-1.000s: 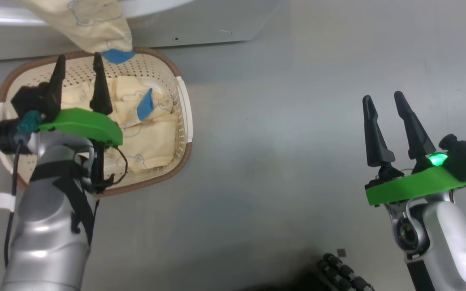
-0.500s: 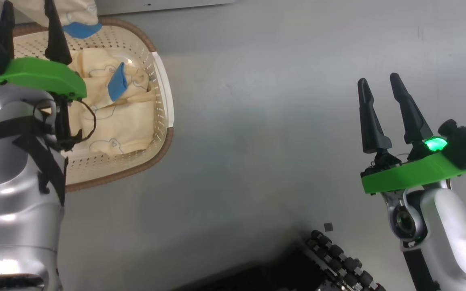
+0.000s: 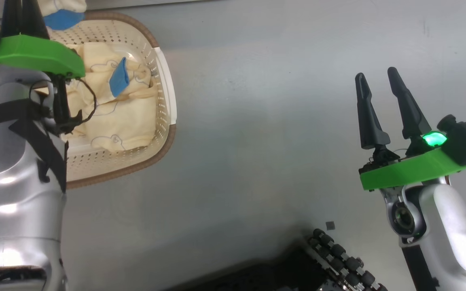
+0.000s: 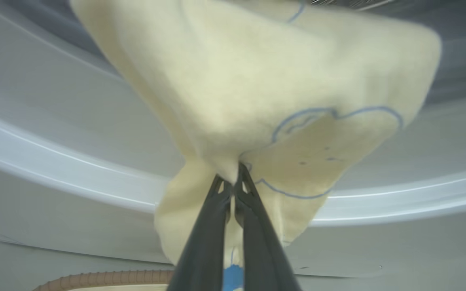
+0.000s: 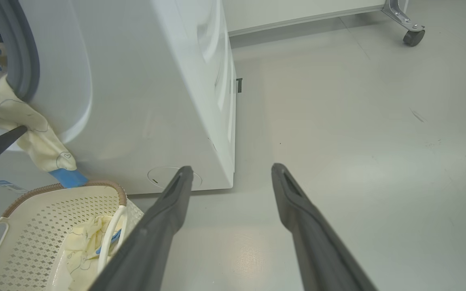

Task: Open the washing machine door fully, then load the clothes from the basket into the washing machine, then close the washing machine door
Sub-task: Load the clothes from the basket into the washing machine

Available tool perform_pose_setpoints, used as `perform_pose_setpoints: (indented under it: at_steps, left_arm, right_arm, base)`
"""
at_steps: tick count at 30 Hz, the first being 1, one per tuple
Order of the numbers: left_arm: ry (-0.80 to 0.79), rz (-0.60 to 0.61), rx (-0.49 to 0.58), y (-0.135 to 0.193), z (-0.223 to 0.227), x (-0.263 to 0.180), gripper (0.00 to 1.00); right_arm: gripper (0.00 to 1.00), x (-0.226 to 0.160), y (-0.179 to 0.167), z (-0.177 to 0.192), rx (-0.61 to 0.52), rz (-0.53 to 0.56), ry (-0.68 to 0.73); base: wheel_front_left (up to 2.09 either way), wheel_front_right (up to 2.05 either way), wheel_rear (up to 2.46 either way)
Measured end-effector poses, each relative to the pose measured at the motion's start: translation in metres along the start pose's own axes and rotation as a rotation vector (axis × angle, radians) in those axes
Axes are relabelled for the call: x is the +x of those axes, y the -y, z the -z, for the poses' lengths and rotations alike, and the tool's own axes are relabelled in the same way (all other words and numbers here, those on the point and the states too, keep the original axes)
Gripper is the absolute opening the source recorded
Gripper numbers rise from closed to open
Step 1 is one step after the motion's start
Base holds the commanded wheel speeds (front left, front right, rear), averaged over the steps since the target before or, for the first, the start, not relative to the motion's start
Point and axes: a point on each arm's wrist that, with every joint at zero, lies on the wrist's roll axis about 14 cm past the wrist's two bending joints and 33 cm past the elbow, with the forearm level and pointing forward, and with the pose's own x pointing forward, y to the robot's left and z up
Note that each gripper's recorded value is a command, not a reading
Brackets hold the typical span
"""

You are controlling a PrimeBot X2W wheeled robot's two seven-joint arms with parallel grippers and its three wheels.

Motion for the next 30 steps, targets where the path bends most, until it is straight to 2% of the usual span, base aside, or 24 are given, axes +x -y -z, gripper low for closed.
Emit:
perform_pose_setpoints:
  at_steps: [8, 17, 30]
  left_arm:
    - [0.069, 0.032, -0.024, 0.009, -0.023, -0.011, 0.0]
    - [0.151, 0.088, 0.013, 0.024, -0.062, -0.02, 0.0]
    - [0.274, 0.141, 0.136, 0.058, -0.161, 0.024, 0.0]
  right_arm:
    - [1.0, 0.003, -0.005, -0.004, 0.01, -0.014, 0.016]
    - [1.0, 0.003, -0.015, -0.014, 0.022, -0.04, 0.043]
    - [1.0, -0.018, -0.015, -0.014, 0.053, -0.015, 0.025]
  base:
    - [0.0, 0.0, 0.0]
    - [0.0, 0.0, 0.0]
    - [0.0, 0.0, 0.0]
